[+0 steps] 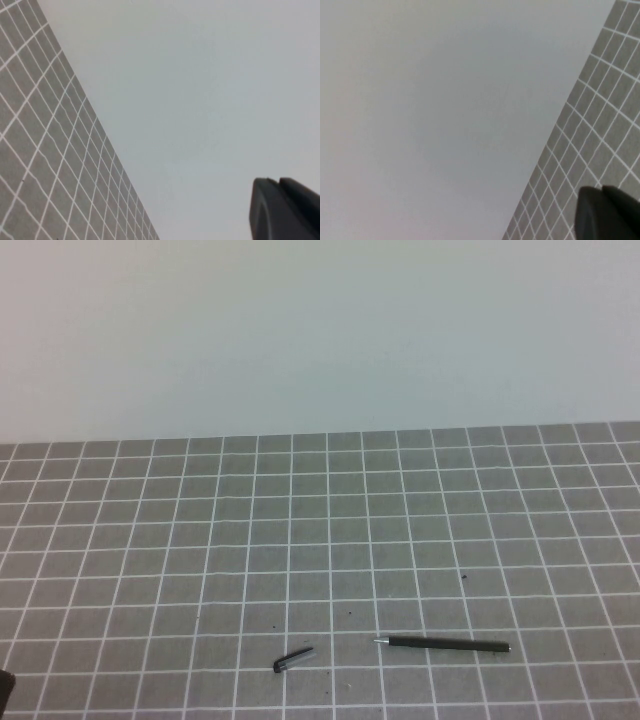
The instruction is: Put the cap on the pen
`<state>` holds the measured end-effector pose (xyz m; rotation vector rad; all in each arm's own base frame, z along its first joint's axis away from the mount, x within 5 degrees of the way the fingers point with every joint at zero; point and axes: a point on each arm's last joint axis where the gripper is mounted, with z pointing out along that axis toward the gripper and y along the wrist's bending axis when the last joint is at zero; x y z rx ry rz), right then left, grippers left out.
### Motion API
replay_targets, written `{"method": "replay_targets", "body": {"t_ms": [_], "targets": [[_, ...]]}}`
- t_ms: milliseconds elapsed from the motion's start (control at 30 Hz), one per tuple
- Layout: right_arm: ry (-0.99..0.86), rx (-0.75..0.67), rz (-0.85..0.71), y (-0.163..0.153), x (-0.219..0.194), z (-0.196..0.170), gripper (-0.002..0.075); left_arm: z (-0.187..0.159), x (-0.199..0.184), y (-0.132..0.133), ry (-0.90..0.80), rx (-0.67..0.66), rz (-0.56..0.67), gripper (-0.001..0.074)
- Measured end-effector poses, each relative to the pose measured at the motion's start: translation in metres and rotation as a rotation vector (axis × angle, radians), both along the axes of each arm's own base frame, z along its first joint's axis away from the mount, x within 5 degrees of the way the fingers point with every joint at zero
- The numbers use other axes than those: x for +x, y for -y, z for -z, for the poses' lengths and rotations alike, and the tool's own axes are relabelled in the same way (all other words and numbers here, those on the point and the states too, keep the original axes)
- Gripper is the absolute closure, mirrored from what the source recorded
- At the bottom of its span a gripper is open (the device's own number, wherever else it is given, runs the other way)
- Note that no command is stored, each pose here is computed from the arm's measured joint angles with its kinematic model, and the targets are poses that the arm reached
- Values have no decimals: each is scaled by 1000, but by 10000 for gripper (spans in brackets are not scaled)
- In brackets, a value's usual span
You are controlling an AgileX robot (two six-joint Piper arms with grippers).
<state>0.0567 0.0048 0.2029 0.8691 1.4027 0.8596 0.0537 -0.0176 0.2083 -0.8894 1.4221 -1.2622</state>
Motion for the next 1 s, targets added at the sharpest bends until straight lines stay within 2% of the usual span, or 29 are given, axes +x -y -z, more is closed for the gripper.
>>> {"method": "replay_targets", "body": {"t_ms": [67,200,300,400,533,600,833,1000], "targets": [[5,28,-1,0,0,0,729,0,0,0,0,0,0,738],[30,190,-11,-1,0,-3,729,0,-1,2,-13,-41,28,738],[36,192,-14,-1,0,-3,729,0,-2,8,-19,-41,88,738],[50,77,-31,-3,-1,-10,729,-20,-7,11,88,94,128,738],[161,-175,-22,-4,-9,-46,729,-55,-16,10,289,350,89,739],[215,-318,-6,-5,-14,-64,729,-68,-21,9,357,433,66,739],[403,-632,73,-9,-40,-125,729,-102,-34,6,498,555,-11,739],[406,-842,22,-16,-37,-150,729,-111,-22,8,472,641,-7,739]]}}
